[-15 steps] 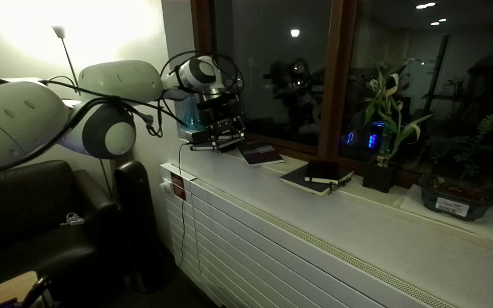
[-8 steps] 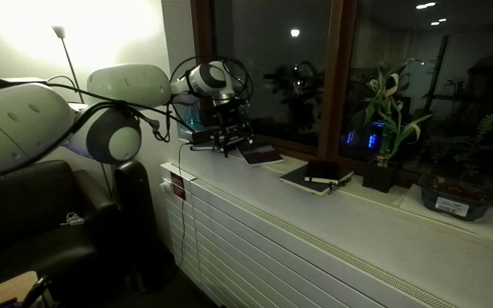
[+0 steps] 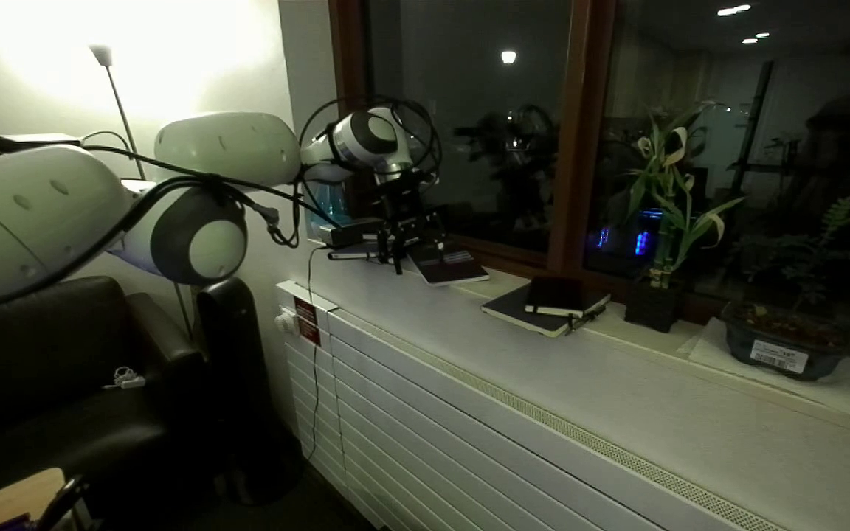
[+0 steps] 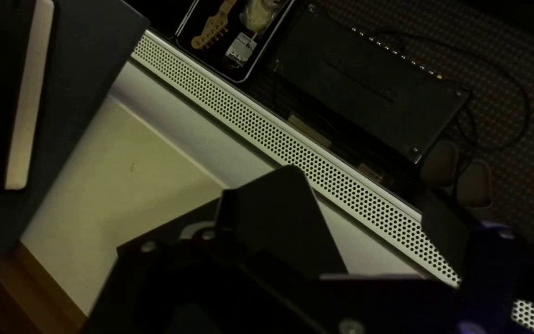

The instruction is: Put one middle book on top of the book on the left.

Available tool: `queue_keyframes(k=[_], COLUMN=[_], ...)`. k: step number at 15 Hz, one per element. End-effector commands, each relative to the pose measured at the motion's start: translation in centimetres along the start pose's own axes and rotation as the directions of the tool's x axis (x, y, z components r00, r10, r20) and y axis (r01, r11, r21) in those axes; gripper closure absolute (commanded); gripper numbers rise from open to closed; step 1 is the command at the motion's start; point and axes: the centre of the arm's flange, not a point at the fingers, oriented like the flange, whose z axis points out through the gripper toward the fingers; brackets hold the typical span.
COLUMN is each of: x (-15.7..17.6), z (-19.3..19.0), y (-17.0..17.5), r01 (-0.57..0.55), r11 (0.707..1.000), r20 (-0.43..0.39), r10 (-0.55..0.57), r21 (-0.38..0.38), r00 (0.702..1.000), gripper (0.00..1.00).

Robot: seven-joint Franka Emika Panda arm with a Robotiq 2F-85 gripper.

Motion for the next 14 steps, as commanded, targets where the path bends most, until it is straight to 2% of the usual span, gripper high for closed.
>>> queue_keyframes(k=[1, 7, 10, 14], x=[-2.9, -1.8, -1.1, -1.2], z=[2.3, 5.3, 6.2, 5.8], y=[-0.4, -0.7, -0.9, -1.4], r01=[-0.042, 0.003, -0.011, -0.024], r11=[0.998, 0.991, 0.965, 0.94], r20=[-0.005, -0.047, -0.106, -0.098], r10=[0.042, -0.009, -0.018, -0.01], r21=[-0.036, -0.136, -0.263, -0.34], r00=[0.999, 0.999, 0.994, 0.995], gripper=[0.0, 0.0, 0.0, 0.0])
